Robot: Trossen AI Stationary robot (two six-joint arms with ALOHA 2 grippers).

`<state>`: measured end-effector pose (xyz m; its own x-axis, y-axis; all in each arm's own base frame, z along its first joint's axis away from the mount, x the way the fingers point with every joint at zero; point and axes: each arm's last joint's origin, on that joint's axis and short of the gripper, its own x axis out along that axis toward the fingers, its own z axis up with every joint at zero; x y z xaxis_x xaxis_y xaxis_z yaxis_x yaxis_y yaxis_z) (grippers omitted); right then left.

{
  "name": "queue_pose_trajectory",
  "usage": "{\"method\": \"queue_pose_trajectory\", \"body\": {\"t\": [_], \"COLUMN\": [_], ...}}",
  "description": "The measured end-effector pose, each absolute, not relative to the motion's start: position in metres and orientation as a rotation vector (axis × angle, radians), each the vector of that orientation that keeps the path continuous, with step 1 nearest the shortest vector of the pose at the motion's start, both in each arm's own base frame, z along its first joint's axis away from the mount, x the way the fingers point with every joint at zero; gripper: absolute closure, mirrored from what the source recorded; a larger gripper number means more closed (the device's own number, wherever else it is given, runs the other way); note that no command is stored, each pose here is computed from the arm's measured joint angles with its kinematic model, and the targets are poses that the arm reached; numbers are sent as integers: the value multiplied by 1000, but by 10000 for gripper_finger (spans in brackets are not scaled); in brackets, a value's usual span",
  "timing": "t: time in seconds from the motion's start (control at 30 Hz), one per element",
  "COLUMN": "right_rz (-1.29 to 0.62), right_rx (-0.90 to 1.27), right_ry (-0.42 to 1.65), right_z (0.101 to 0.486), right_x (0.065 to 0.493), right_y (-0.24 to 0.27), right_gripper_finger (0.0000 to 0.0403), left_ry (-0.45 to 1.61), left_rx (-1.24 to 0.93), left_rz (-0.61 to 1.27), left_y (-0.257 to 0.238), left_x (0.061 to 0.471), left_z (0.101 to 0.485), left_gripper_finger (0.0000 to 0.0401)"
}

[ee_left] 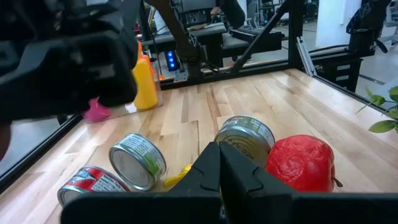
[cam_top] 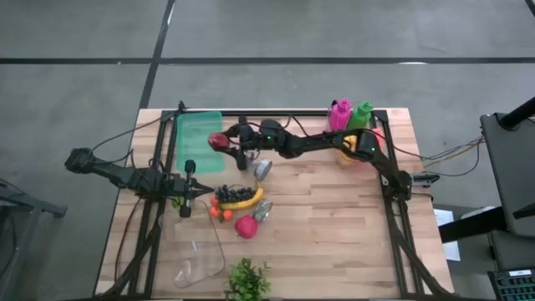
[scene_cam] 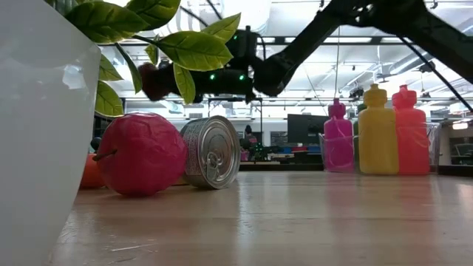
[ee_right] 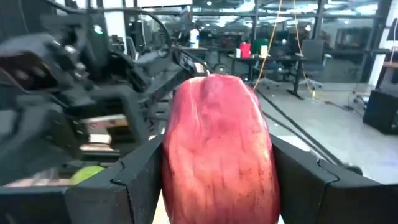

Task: Pick & Place Food Item
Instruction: Put the dark red apple into the green bin

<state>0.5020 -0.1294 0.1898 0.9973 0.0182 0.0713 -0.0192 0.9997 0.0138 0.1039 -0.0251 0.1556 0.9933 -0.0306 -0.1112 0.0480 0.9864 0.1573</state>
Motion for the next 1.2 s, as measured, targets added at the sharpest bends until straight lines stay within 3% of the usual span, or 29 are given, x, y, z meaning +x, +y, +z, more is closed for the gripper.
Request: {"method": "queue_pose_trajectory", "body": {"t": [0.57, 1.2], "right_rz": [2, 12], "right_rx": [70, 117], "right_ry": [75, 263], "right_z": [162, 147], "right_x": [533, 535], "right_y": [-144, -141], "right_gripper_finger": [163, 163], "left_ry": [109, 109], "left_rx": [162, 164], "left_rz": [-39, -40], "left_y": [-25, -25], "left_x": [104, 104], "left_z": [156, 156], "left_gripper_finger": [401, 401]}}
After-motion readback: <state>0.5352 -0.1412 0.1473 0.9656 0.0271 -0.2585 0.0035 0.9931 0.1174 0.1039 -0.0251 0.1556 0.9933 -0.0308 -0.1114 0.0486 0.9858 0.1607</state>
